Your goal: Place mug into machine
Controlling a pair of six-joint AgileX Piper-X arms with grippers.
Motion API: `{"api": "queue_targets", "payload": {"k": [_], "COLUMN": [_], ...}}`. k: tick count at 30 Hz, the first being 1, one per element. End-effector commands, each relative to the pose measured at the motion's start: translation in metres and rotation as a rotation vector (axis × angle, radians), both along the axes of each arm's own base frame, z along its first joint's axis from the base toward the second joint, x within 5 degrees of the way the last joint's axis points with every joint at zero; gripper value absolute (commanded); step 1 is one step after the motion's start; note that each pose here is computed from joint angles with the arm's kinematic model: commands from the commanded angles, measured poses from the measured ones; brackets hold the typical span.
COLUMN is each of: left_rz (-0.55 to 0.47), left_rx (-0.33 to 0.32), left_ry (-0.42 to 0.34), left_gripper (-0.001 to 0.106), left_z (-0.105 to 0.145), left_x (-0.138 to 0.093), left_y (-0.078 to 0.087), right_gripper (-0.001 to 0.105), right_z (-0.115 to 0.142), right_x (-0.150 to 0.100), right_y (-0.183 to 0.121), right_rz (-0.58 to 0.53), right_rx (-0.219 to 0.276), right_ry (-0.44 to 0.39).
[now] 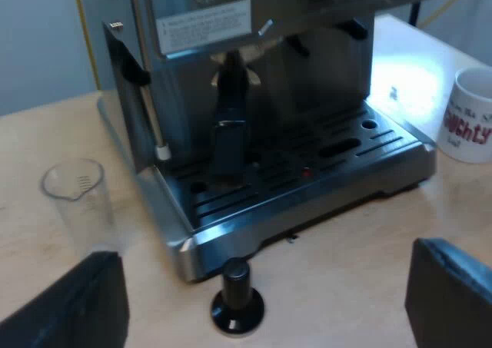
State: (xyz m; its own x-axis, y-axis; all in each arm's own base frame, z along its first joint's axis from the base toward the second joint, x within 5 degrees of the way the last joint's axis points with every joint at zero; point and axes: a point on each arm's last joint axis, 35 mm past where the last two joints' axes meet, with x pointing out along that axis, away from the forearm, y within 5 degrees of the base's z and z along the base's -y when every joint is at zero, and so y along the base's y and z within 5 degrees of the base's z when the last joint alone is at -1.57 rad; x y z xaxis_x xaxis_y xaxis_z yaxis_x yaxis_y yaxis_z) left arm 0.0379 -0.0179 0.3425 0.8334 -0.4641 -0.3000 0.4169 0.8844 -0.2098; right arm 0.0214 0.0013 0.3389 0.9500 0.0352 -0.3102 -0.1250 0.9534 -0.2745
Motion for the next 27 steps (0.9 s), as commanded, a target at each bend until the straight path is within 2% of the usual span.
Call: {"api": "queue_targets", "payload": {"k": [1, 6, 12, 20, 27], "left_rz": [-0.077, -0.167, -0.285, -0.462, -0.507], "left_rx": [-0.012, -0.006, 0.048, 0.076, 0.123], "left_ry": [0.007, 0.032, 0.045, 0.096, 0.111], "left_gripper": [0.102, 0.102, 0.102, 0.102, 0.102], "left_z": [0.011, 0.023, 0.032, 0.026, 0.013], "left_x": [0.010, 0.031, 0.056, 0.085, 0.100], "left_y": [-0.005, -0.017, -0.036, -0.078, -0.113], "right_gripper": [0.092, 0.092, 0.092, 0.092, 0.092], "right_z": [0.006, 0.014, 0.022, 0.017, 0.012], "right_x": [0.009, 0.025, 0.046, 0.072, 0.088], "right_y": [0.000, 0.002, 0.002, 0.001, 0.001], "right_rz": [0.010, 0.050, 0.050, 0.050, 0.049], "right_rx": [-0.001, 0.016, 0.018, 0.022, 0.023], "right_ry": [0.047, 0.112, 0.176, 0.281, 0.320]}}
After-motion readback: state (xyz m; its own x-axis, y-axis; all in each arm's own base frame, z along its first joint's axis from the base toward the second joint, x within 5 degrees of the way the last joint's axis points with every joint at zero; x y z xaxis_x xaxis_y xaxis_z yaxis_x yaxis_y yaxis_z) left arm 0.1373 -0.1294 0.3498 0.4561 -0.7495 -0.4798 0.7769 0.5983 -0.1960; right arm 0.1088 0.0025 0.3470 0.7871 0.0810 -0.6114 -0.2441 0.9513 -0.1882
